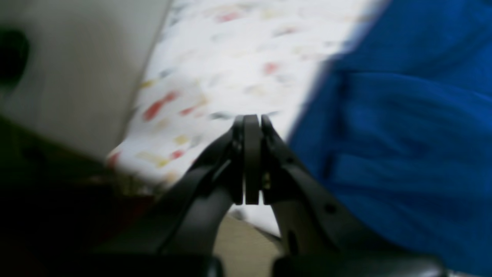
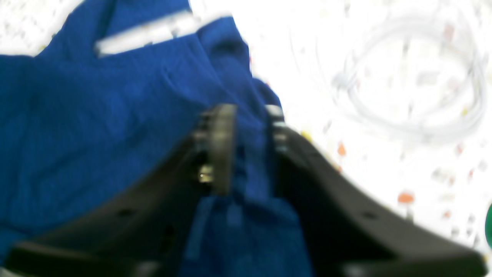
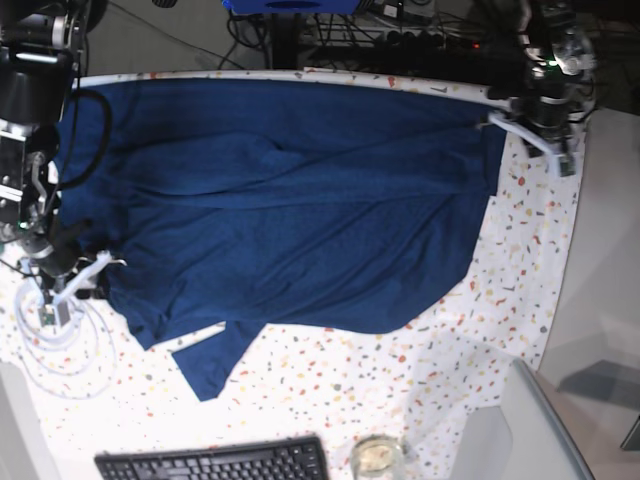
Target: Layout the t-shirt on the table in an organized manner, then fold the t-shirt properly
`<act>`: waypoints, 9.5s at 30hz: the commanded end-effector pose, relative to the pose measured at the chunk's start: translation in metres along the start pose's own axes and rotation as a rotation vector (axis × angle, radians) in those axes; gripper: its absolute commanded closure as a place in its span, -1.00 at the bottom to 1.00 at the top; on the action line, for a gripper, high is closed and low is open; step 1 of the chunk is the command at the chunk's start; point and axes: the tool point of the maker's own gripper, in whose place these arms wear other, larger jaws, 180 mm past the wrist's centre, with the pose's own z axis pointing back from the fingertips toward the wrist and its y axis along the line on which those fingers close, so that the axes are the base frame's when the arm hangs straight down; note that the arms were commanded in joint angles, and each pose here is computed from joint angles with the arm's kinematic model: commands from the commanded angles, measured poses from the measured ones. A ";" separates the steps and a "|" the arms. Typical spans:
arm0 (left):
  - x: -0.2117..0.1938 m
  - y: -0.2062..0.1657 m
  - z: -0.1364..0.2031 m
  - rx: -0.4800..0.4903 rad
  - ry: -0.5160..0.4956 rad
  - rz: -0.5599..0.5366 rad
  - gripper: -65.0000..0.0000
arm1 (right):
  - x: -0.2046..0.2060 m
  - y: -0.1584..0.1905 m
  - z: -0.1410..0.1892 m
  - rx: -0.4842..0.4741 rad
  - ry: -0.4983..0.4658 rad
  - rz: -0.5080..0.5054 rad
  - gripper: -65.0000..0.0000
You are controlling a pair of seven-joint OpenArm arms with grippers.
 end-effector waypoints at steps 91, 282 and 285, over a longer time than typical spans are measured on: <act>-0.023 0.016 -0.027 0.062 -0.004 0.019 1.00 | 0.007 0.001 -0.069 0.034 -0.006 -0.213 0.20; 0.014 -0.153 -0.025 -0.182 -0.149 -0.531 1.00 | -0.043 -0.061 0.078 -0.149 0.003 0.061 1.00; 0.014 -0.151 -0.017 -0.184 -0.160 -0.529 1.00 | -0.044 -0.061 0.078 -0.148 0.003 0.060 1.00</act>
